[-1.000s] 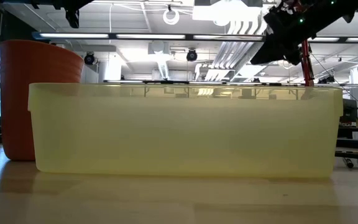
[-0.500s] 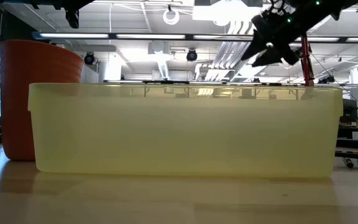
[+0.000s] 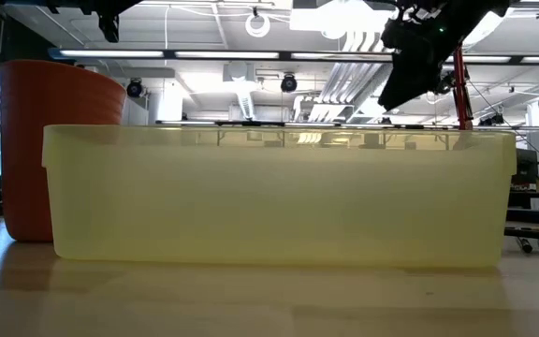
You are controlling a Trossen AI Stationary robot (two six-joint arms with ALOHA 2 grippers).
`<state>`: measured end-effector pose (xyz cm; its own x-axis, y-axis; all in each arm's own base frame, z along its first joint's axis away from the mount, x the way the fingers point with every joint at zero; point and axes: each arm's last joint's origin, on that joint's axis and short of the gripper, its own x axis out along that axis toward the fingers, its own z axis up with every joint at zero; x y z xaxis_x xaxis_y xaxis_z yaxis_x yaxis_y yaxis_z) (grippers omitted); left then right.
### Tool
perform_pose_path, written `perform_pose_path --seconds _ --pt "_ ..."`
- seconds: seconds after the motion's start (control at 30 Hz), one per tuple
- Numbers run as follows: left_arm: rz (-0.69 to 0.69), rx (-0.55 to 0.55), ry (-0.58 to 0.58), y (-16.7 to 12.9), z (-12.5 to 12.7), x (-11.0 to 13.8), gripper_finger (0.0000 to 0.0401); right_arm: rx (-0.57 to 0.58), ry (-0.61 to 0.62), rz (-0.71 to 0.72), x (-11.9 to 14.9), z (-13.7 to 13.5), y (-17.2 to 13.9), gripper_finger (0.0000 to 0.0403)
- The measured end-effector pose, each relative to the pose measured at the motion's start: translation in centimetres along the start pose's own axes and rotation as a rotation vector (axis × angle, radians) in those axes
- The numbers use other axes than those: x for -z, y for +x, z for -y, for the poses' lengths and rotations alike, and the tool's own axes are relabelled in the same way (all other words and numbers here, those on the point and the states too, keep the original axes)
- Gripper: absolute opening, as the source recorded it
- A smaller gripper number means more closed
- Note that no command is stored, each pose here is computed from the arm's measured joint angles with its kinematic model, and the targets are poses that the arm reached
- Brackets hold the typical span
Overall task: Pick & Place Paint Supplies
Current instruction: Put the yellow paint bottle into the yellow bin
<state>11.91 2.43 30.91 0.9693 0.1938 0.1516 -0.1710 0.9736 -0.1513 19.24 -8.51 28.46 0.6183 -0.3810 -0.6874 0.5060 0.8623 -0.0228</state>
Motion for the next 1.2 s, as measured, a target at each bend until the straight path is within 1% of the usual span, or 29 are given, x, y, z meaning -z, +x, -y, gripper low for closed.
perform_pose_path --seconds 0.1,0.33,0.4,0.53,0.7,0.87,1.0,1.2 --pt "-0.001 0.003 0.020 0.0 0.0 0.0 0.0000 -0.014 -0.049 -0.003 0.0 0.0 0.0 0.0228" --pt "-0.030 -0.001 0.022 0.0 0.0 0.3 0.0000 0.020 -0.035 0.008 -0.1 1.0 0.1 0.0228" --pt "-0.045 -0.004 0.019 0.0 -0.1 0.4 0.0000 0.019 -0.014 0.011 -0.2 1.6 0.1 0.0228" --pt "-0.051 -0.005 0.019 0.0 -0.1 0.5 0.0000 -0.033 0.044 0.039 -0.5 3.0 0.1 0.0228" --pt "-0.045 -0.004 0.019 0.0 -0.1 0.4 0.0000 0.014 0.203 -0.008 -0.3 4.7 1.6 0.0228" --pt "-0.044 -0.004 0.018 0.0 -0.1 0.4 0.0000 0.035 0.276 -0.013 -0.6 5.1 3.5 0.0228" --pt "-0.044 -0.004 0.007 0.0 -0.1 0.4 0.0000 0.044 0.306 0.005 -0.9 5.2 3.8 0.0228" --pt "-0.043 -0.005 0.000 0.0 -0.1 0.4 0.0000 0.044 0.306 -0.005 -0.8 5.1 4.0 0.0228"
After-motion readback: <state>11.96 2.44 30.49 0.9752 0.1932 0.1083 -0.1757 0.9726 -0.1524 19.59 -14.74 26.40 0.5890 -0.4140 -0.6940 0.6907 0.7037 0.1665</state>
